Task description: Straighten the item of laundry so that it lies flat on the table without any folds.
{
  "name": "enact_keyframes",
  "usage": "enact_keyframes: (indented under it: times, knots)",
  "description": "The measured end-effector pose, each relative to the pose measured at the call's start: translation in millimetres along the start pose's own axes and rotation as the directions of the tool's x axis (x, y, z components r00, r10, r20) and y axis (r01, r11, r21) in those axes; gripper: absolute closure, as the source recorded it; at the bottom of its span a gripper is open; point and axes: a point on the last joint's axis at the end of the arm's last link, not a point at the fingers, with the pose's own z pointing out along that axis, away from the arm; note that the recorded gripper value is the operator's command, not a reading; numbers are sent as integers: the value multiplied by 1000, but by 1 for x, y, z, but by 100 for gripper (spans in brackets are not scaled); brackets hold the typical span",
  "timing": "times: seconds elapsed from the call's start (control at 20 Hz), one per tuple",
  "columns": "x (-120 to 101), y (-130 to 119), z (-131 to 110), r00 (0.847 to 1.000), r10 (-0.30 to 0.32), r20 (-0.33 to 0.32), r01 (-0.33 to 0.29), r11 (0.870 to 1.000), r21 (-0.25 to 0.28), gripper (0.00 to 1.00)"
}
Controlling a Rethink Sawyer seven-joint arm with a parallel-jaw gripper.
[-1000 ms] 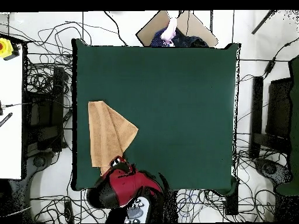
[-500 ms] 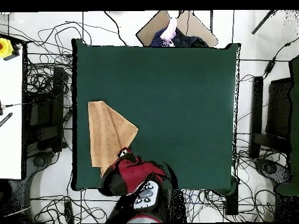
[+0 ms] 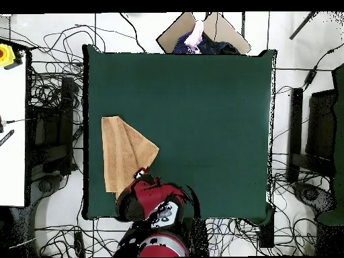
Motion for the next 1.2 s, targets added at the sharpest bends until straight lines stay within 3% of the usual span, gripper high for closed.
enact_keyframes:
  times: [0.6,1.2]
  knots:
    - [8,16,16,1000,10,-2,-10,1000,1,0]
    - [5,25,50,999,13,31,-12,999,-49,0]
